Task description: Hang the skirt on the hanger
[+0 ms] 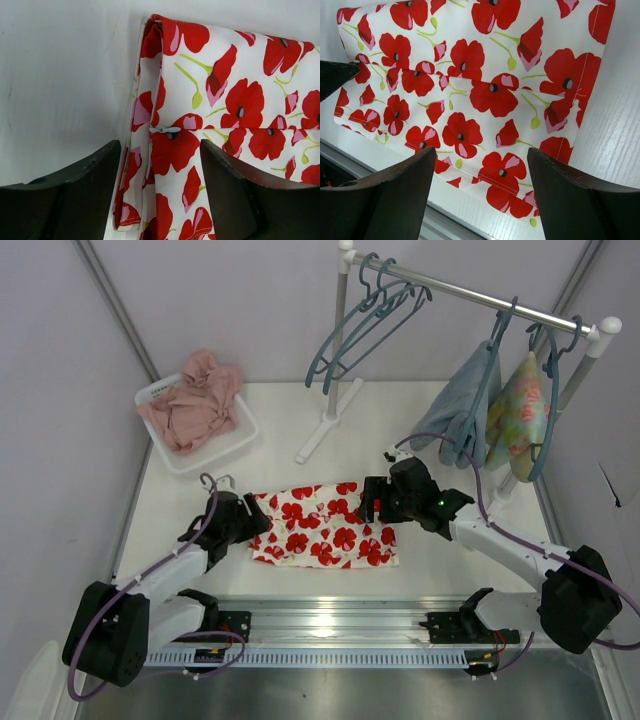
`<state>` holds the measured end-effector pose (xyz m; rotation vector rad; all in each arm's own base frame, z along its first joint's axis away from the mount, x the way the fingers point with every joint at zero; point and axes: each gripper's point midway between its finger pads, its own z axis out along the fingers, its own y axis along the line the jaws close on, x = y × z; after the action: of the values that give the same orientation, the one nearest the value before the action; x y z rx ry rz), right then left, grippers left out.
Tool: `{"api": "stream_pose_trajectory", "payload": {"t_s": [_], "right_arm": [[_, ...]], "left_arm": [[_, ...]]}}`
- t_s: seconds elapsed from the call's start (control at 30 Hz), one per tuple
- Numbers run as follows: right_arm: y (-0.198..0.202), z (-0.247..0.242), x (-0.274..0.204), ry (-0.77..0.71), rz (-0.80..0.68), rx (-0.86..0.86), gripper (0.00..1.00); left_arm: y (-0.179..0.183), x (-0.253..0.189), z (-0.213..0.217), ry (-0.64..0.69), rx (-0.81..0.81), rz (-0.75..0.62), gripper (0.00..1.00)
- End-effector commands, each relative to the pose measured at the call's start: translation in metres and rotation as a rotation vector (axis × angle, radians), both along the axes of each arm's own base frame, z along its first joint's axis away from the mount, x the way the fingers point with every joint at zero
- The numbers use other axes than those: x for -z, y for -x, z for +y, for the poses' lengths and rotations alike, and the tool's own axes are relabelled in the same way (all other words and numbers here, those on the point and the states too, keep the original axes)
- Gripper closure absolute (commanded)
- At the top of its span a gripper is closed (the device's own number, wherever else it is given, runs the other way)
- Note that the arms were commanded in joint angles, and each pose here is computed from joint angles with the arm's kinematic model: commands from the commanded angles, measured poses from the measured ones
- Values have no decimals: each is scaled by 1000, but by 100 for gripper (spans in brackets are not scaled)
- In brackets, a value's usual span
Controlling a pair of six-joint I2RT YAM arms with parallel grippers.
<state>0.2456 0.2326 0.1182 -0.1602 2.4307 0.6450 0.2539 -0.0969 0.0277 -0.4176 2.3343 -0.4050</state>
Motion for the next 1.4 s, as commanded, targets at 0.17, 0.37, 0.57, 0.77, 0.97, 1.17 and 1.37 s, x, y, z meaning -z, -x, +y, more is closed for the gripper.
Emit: {"api": "stream_pose_trajectory", "payload": {"t_s": [0.17, 0.37, 0.57, 0.77, 0.97, 1.17, 1.37], "right_arm": [[3, 6, -5, -33, 1, 1, 19], [2, 11, -7, -50, 3, -6, 18], [8, 26, 7, -54, 41, -21, 18], [12, 38, 17, -84, 75, -12, 19], [14, 32, 17, -78, 60, 8, 19], [14, 34, 22, -76, 71, 1, 19], [13, 31, 30, -52, 77, 19, 19]], "left_arm": [[-3, 5, -5, 34, -1, 3, 47], [-7, 4, -2, 16, -11, -1, 100], [-15, -17, -2, 27, -23, -71, 100], [-10, -24, 8, 7, -64, -82, 100], [-9, -34, 14, -12, -79, -110, 100], [-8, -31, 19, -29, -98, -96, 100], [-8, -30, 18, -28, -98, -90, 100]]}}
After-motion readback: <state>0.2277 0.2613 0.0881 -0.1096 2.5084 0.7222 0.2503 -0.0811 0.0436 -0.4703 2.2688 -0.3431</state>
